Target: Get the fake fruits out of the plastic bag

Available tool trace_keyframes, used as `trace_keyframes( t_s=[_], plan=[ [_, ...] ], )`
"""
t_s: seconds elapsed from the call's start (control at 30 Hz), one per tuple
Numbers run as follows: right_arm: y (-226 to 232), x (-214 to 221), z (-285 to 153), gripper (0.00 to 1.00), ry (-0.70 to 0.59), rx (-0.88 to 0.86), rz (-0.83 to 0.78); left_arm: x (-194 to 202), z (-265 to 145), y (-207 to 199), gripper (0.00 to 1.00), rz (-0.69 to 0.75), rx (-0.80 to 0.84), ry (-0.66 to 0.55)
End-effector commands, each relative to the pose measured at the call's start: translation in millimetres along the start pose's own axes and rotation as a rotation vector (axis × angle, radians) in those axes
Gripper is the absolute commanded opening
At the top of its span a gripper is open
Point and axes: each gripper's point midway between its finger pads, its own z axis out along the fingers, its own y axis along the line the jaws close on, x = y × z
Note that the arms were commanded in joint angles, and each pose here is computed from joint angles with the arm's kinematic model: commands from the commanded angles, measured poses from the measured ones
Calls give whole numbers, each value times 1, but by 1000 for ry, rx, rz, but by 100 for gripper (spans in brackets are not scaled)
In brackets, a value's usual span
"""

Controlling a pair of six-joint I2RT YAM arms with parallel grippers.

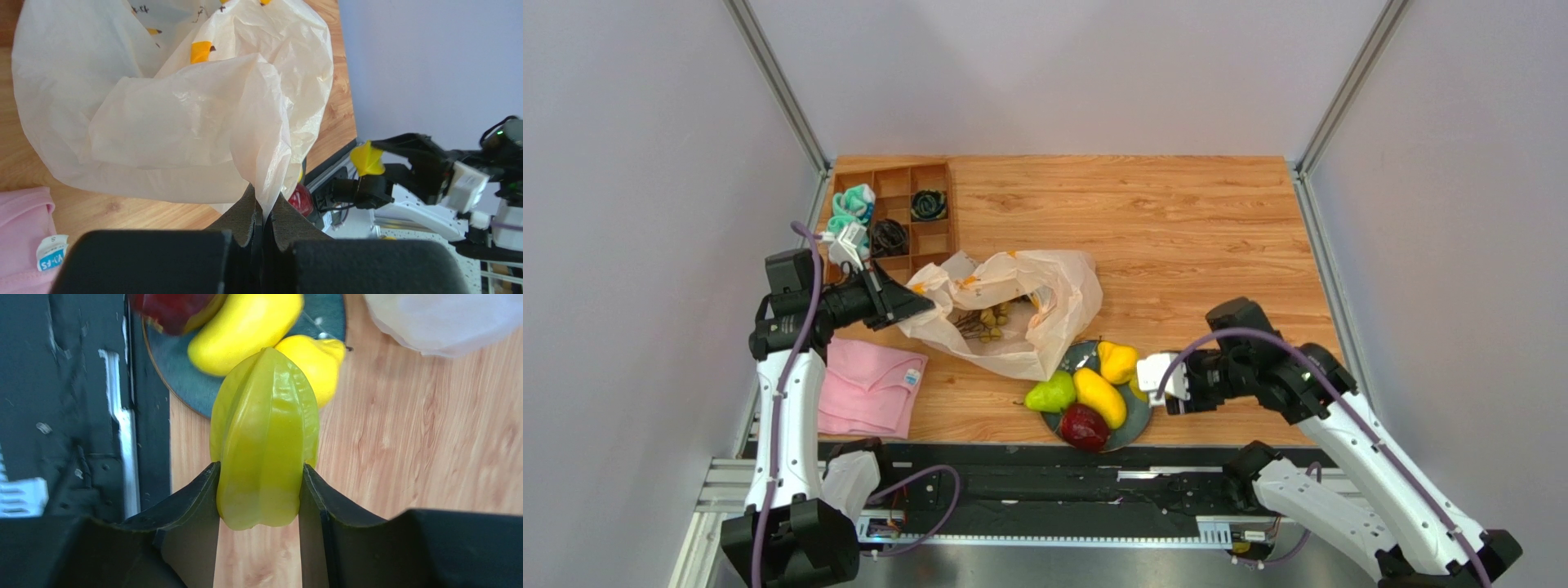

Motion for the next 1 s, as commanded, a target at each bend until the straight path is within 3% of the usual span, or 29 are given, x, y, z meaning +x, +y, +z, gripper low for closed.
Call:
trace_keyframes(
  t_s=[0.0, 0.4, 0.77, 0.97],
  plan=[
    [-8, 14, 29, 16, -29, 24, -477, -17, -5, -6, 0, 115, -21, -30],
    [18, 43, 80, 17, -61, -120, -935, -3, -8, 5, 0, 106, -63, -29],
    [27, 49, 95, 17, -96, -116, -1047, 2, -12, 10, 0, 82, -80, -40],
    [22, 39, 93, 18, -126, -23, -1097, 2, -12, 11, 0, 80, -81, -45]
  ],
)
